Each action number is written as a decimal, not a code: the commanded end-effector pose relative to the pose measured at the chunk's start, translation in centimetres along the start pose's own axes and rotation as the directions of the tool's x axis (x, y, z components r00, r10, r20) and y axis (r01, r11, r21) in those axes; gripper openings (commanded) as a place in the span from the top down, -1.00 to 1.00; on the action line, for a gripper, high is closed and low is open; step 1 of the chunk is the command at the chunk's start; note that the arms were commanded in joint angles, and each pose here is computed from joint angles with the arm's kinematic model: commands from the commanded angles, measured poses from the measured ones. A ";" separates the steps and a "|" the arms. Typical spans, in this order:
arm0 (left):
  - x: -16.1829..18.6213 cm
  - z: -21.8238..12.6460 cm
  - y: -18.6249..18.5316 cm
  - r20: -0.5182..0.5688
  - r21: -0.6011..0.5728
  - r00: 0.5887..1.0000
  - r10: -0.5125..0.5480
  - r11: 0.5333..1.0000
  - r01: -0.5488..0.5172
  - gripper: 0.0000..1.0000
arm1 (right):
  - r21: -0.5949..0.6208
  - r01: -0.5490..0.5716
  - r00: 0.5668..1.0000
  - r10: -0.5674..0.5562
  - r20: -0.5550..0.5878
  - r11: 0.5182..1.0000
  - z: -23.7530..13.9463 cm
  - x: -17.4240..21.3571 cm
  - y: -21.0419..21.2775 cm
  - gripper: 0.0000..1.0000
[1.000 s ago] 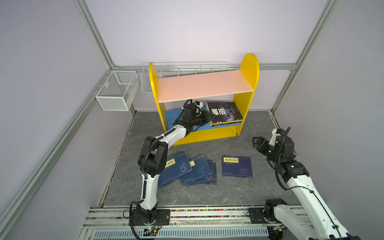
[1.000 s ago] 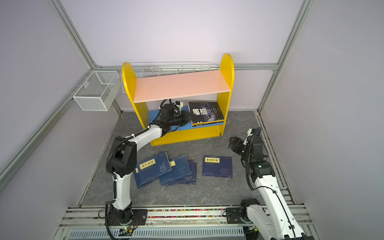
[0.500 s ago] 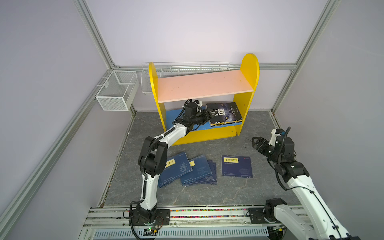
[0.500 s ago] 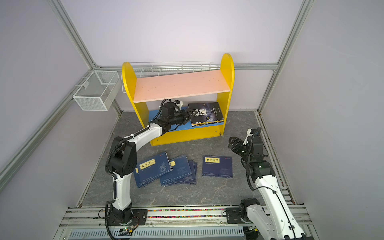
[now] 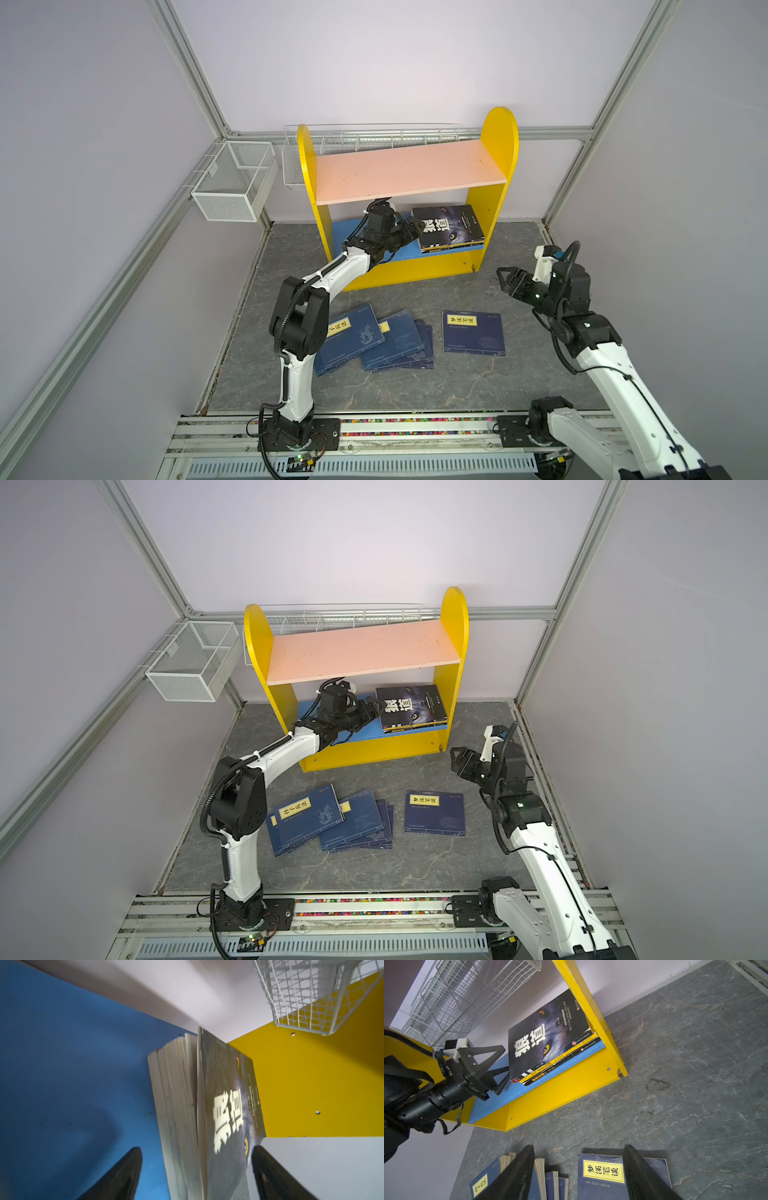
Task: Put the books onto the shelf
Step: 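Press the wolf-eye book flat onto the yellow book with the left gripper, then open the left gripper and move it toward the navy books on the table, then grasp the navy book with yellow label using left and right grippers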
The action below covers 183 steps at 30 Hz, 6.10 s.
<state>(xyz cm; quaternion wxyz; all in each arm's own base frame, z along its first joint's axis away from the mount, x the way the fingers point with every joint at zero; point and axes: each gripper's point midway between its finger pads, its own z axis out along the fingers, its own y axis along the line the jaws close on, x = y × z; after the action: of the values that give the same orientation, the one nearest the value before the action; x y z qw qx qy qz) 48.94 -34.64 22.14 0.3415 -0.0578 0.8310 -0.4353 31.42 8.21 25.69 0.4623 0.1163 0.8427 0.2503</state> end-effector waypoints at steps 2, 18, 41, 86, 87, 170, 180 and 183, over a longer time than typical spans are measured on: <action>-2.3 -3.0 -4.9 0.110 0.127 0.992 0.067 0.989 -0.081 -0.34 | -0.016 0.033 0.999 -0.033 -0.027 0.999 0.3 0.6 0.7 -0.40; -2.3 0.1 -3.9 0.100 0.114 0.993 0.059 0.991 -0.070 0.47 | -0.011 0.064 0.997 -0.065 -0.051 0.998 0.7 1.5 1.0 -0.39; -1.0 2.7 -5.7 0.057 0.221 0.996 0.074 0.972 -0.084 0.49 | -0.013 0.090 0.995 -0.090 -0.048 0.996 0.1 1.4 1.1 -0.39; -1.4 1.9 0.3 0.163 0.019 0.986 0.018 1.000 -0.021 1.00 | 0.007 0.098 0.993 -0.097 -0.066 0.995 0.5 2.2 0.4 -0.40; -1.4 2.1 0.3 0.163 0.019 0.986 0.017 1.000 -0.021 1.00 | 0.006 0.099 0.993 -0.099 -0.065 0.995 0.5 2.2 0.4 -0.40; 30.6 0.9 7.5 -0.541 0.181 0.537 0.647 0.713 -0.677 1.00 | 0.335 -0.266 0.789 0.404 -0.463 0.904 4.9 16.1 -10.1 -0.59; 30.7 1.0 7.0 -0.531 0.206 0.539 0.653 0.717 -0.666 1.00 | 0.333 -0.362 0.682 0.491 -0.543 0.871 6.0 21.4 -10.6 -0.55; 30.9 1.1 6.9 -0.534 0.215 0.536 0.653 0.719 -0.661 1.00 | 0.341 -0.382 0.675 0.512 -0.532 0.859 7.0 21.6 -10.6 -0.54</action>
<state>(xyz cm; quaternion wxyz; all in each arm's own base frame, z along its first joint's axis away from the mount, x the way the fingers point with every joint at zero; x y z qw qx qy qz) 29.16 -44.53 3.63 0.2639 0.3820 0.8391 -0.2834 26.81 10.56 3.66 0.1111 0.2516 0.9114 0.3062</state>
